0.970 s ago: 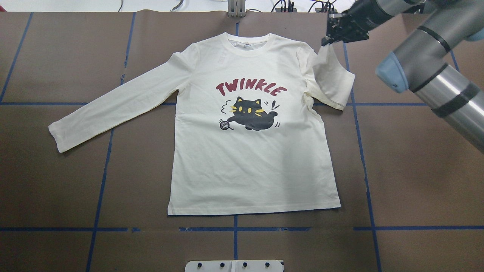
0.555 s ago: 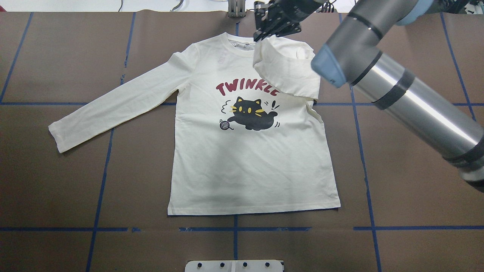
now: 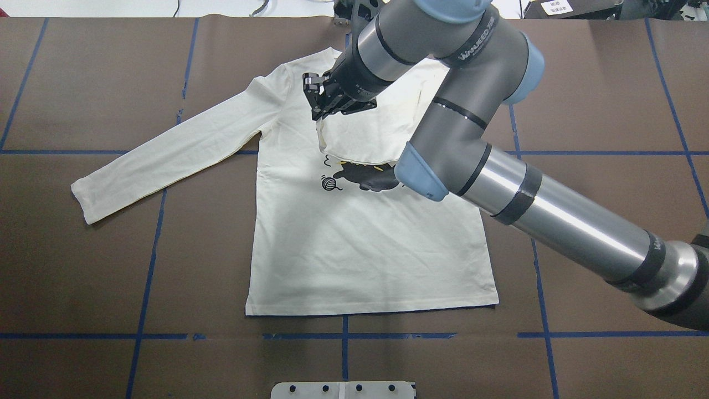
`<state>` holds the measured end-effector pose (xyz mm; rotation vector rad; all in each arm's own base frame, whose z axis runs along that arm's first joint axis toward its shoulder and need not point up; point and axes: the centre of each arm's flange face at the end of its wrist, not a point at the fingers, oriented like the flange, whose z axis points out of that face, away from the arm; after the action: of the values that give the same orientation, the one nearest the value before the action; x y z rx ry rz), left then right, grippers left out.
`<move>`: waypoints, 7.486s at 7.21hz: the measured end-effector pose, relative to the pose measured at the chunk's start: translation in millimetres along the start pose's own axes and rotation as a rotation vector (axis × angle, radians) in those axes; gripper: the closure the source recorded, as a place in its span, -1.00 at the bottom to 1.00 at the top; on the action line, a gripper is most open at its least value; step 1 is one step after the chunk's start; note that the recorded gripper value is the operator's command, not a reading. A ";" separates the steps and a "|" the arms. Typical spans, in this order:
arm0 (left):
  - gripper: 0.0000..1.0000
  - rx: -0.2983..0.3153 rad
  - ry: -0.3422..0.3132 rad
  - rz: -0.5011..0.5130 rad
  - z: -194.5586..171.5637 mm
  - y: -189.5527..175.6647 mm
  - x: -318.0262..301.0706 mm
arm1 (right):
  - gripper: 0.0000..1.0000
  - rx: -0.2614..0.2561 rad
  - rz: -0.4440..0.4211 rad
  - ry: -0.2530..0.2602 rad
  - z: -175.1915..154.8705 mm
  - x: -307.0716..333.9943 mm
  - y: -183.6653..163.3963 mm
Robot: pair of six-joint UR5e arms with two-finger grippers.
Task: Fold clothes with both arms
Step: 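Carry the grasped sleeve with the right gripper across the shirt body, then release the sleeve and raise the right gripper while the left gripper grasps the other cuff, then carry the grasped cuff with the left gripper across the shirt body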
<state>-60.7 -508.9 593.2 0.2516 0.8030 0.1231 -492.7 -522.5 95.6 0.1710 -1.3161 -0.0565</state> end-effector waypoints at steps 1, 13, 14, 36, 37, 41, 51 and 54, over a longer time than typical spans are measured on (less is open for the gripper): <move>-1.00 -0.001 0.000 -0.001 0.5 -0.2 -0.1 | 1.00 0.025 -0.008 0.011 16.6 -0.7 12.5; -1.00 0.082 0.024 -0.193 27.5 -13.4 39.2 | -1.00 0.031 0.023 0.384 111.4 -46.9 -9.4; -1.00 0.110 0.031 -0.262 50.5 -4.8 64.3 | -1.00 -0.010 0.036 0.445 75.7 -14.4 -35.8; 1.00 0.156 -0.105 -0.553 224.3 65.3 283.0 | -1.00 -0.158 -0.021 0.582 -151.3 256.7 -21.6; 1.00 0.152 -0.113 -0.554 212.8 61.1 293.6 | -1.00 -0.160 -0.018 0.584 -151.2 260.3 -20.1; 1.00 0.193 -0.082 -0.557 140.6 -10.2 385.6 | -1.00 -0.161 0.017 0.586 -181.1 297.1 12.5; 1.00 0.228 0.381 -0.549 -22.4 -174.6 721.5 | -1.00 -0.126 0.143 0.586 -255.6 399.5 78.9; 1.00 0.250 0.351 -0.614 83.1 -184.1 798.0 | -1.00 -0.117 0.169 0.586 -254.8 398.5 76.7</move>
<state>552.1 -538.2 44.5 0.2106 1.2136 -0.5274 -150.1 -478.2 427.7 -0.0273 -0.7355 0.0579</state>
